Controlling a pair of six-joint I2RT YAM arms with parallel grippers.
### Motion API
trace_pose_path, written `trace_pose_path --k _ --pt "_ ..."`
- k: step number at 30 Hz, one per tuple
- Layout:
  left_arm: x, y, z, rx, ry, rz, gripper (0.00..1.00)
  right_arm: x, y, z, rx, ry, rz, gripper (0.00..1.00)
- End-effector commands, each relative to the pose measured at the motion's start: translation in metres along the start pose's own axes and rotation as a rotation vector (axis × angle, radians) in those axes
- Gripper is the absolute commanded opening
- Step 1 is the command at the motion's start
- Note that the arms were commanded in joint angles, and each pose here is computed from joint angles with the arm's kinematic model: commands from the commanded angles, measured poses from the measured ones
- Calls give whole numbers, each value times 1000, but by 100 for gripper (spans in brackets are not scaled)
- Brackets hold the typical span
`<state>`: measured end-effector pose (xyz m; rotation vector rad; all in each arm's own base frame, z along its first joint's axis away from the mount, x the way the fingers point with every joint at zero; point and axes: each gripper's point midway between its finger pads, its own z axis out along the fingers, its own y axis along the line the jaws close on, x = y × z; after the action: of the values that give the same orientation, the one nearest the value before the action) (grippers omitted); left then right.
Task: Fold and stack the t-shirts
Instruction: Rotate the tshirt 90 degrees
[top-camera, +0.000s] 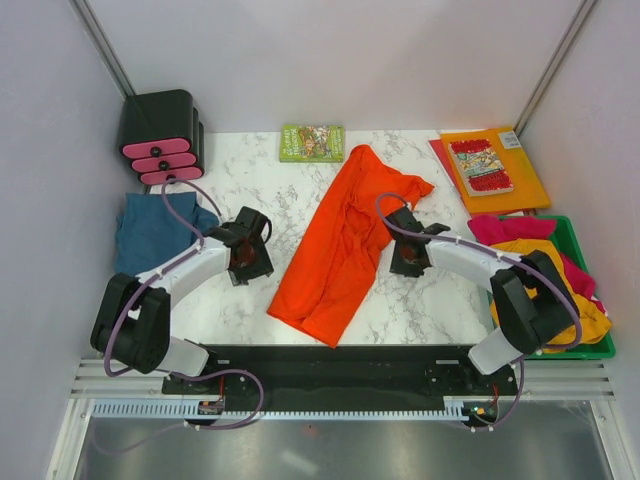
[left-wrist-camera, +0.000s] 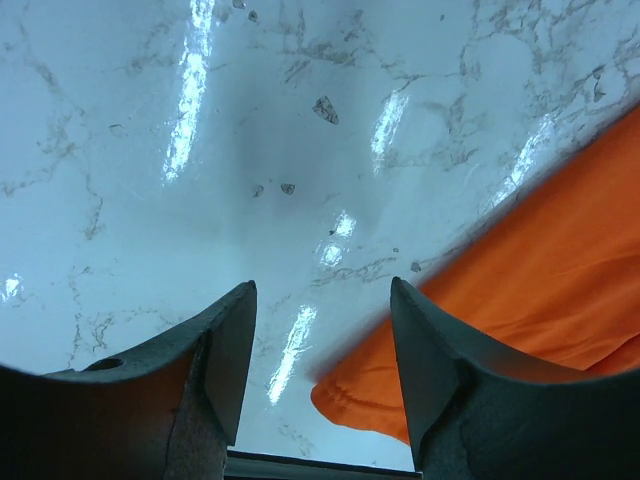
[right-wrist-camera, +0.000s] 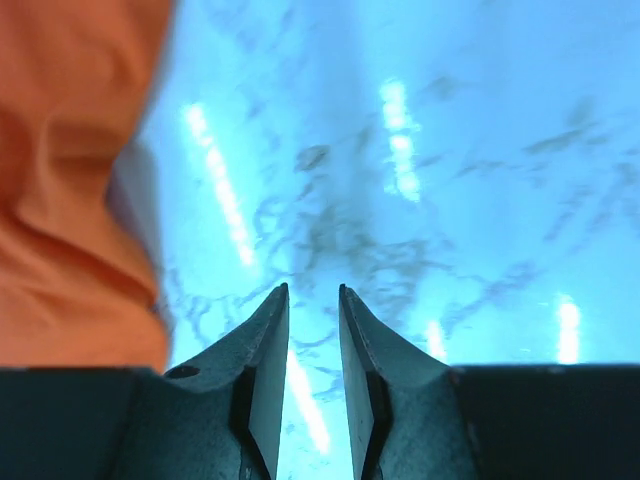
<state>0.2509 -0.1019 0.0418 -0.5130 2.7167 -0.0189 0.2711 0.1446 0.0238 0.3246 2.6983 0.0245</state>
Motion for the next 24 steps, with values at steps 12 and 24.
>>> trace_pose_path --k 12,24 --pt "29 -39 17 165 122 79 65 -28 4 -51 -92 -222 123 42" --pt "51 -54 41 135 237 135 59 -165 -9 34 241 -147 144 38"
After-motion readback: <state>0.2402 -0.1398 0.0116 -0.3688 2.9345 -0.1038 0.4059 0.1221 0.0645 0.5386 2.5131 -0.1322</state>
